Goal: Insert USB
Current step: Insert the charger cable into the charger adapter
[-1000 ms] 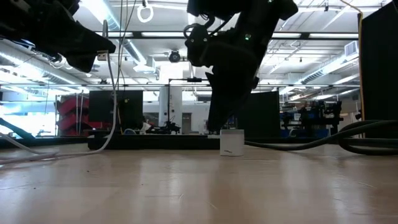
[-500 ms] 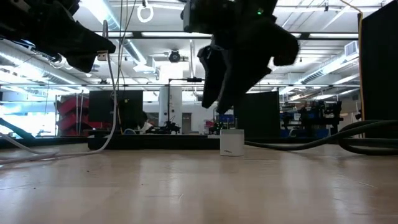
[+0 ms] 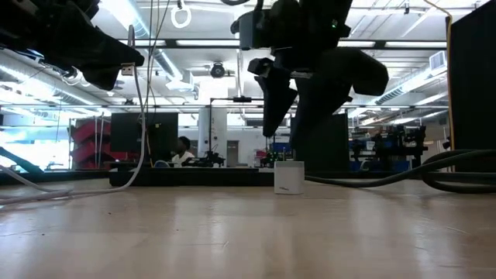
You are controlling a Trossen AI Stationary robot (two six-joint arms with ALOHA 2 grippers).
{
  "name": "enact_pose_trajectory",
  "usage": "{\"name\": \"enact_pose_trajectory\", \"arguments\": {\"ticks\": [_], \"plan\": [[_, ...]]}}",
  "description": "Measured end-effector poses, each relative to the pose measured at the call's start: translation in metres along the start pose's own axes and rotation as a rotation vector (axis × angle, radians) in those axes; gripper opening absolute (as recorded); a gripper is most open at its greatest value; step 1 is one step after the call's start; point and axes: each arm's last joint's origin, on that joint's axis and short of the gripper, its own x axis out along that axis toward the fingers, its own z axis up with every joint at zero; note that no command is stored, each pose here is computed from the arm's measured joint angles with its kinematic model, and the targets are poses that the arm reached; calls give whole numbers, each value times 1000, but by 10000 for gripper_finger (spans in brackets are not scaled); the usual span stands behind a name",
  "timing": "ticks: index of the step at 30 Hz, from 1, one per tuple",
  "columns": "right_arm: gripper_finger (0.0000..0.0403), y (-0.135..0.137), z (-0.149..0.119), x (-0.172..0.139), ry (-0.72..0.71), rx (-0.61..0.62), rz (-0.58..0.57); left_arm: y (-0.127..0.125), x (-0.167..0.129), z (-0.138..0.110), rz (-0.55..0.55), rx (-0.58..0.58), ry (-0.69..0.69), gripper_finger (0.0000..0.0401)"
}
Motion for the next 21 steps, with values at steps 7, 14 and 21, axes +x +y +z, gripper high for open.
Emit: {"name": "enact_pose_trajectory", "arguments": {"ticks": [7,14,21], "plan": [[246,-5,0,2,-9,-69,-21,0,0,0,0,1,1,10],[246,6,2,15,59,-163,-28,0,0,0,1,3,2,10],[238,15,4,49,190,-209,10,0,0,-2,-11,-7,15,10]]}}
